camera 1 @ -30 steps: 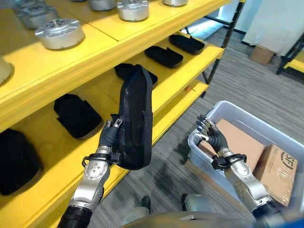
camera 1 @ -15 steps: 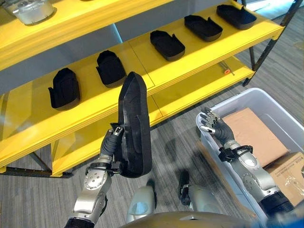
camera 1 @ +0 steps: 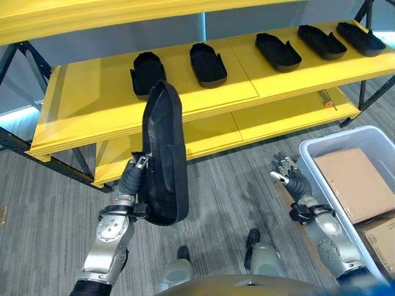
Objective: Move parts from the plastic box to the shelf.
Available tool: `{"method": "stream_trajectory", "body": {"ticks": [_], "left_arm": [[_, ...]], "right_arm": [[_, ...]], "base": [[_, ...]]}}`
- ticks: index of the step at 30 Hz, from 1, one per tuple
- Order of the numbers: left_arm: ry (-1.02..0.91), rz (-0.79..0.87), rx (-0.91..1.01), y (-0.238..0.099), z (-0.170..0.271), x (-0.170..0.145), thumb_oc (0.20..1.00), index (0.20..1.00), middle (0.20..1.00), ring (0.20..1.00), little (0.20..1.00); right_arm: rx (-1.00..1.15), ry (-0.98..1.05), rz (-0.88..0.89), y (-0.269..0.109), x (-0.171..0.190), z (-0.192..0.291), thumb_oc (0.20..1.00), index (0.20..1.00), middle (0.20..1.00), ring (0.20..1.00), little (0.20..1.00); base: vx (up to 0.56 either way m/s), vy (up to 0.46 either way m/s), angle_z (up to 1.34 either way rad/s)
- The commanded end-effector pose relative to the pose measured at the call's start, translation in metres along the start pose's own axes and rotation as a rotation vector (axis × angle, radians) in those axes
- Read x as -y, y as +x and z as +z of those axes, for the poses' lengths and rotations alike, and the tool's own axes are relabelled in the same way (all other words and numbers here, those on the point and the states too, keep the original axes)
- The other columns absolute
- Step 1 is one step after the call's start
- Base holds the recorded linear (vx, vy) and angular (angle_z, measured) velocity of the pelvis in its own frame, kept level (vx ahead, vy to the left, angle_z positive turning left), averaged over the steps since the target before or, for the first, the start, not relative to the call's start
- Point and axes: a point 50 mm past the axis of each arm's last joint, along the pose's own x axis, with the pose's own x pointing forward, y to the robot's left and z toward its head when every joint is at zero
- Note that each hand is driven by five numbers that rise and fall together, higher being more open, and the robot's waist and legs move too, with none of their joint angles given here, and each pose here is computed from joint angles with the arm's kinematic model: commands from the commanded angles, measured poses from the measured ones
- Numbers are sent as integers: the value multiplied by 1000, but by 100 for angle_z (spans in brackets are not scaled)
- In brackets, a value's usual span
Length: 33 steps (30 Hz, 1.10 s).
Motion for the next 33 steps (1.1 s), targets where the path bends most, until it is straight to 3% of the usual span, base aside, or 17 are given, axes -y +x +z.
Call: {"method": "stream_trajectory", "body": {"ticks": [1, 16, 33], "left_arm": [[3, -18, 235, 3, 44, 0, 200, 200, 200, 200, 200], [34, -37, 276, 8, 53, 5, 200, 200, 200, 200, 200], [-116, -139, 286, 21, 54, 36, 200, 200, 200, 200, 200]], "right_arm": [[89, -17, 72, 2, -8, 20, 1000, 1000, 1000, 1000, 1000], [61, 54, 55, -1, -9, 8, 1000, 1000, 1000, 1000, 1000], [151, 48, -74, 0, 14, 24, 1000, 1000, 1000, 1000, 1000]], "base": [[89, 229, 2], [96, 215, -1], [157, -120, 42]]}}
